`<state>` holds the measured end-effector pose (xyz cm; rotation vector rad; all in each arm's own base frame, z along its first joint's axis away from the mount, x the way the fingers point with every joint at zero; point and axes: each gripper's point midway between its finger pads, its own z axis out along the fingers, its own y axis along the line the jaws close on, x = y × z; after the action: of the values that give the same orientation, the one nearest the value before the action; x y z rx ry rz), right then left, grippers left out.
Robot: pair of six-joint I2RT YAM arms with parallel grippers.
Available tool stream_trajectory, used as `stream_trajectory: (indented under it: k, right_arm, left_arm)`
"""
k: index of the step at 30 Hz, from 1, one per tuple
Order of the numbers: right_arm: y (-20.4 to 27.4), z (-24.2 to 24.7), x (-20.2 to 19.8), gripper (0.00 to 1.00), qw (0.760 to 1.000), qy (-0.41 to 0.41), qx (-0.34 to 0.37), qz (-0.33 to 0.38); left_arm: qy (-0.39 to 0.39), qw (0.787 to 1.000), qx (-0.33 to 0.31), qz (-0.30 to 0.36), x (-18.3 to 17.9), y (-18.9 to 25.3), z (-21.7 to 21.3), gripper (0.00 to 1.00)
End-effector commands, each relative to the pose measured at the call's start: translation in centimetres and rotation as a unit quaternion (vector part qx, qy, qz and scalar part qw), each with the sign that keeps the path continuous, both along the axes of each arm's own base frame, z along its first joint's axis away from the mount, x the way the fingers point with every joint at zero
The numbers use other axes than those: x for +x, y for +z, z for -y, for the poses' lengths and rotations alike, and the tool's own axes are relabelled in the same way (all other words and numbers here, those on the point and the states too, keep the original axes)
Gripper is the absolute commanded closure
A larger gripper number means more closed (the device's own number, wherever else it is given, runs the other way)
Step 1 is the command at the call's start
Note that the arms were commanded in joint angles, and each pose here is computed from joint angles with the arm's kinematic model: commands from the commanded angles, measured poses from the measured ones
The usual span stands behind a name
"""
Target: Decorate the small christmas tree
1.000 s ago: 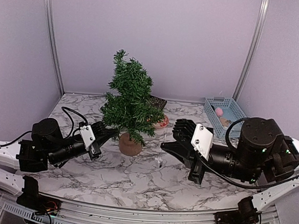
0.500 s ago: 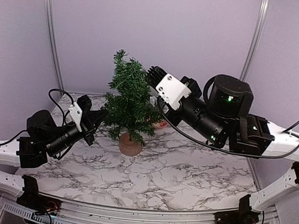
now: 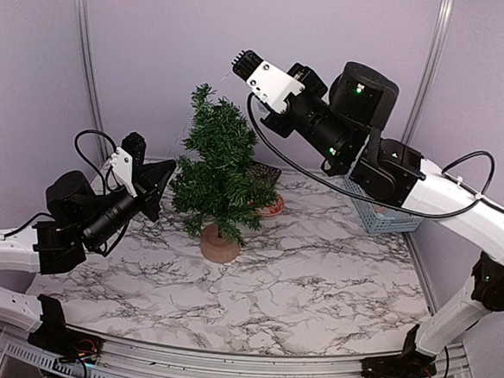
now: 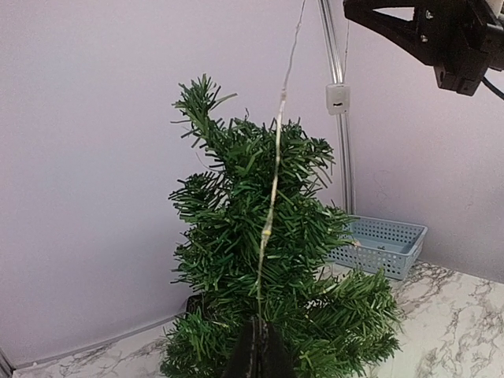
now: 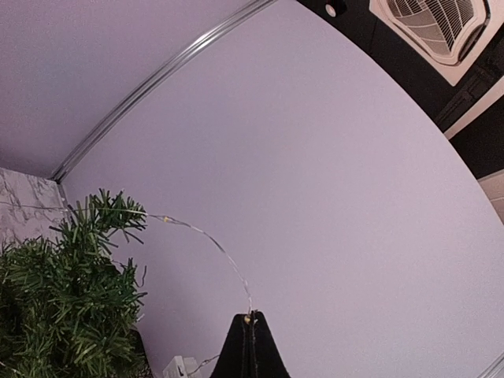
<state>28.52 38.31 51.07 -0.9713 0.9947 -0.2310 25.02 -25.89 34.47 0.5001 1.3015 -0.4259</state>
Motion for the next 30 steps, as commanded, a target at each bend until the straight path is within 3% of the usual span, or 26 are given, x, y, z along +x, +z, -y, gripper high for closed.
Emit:
stream_trajectory:
  k: [1,16,30]
  right_arm:
    - [2.4,-1.7,1.1,1.0,0.998,0.044,-0.005,0.033]
    - [2.3,-3.9,8.9,1.0,0.998,0.027,-0.013,0.055]
    - [-1.1,-3.4,15.0,1.0,1.0,0.018,-0.009,0.021]
  left_arm:
    - [0.021,0.998,-0.054,0.011,0.9,3.0,-0.8,1.0]
    - [0.106,0.986,-0.13,0.0,4.0,5.8,-4.7,1.0]
    - [0.168,0.977,-0.111,-0.07,9.1,3.9,-6.3,1.0]
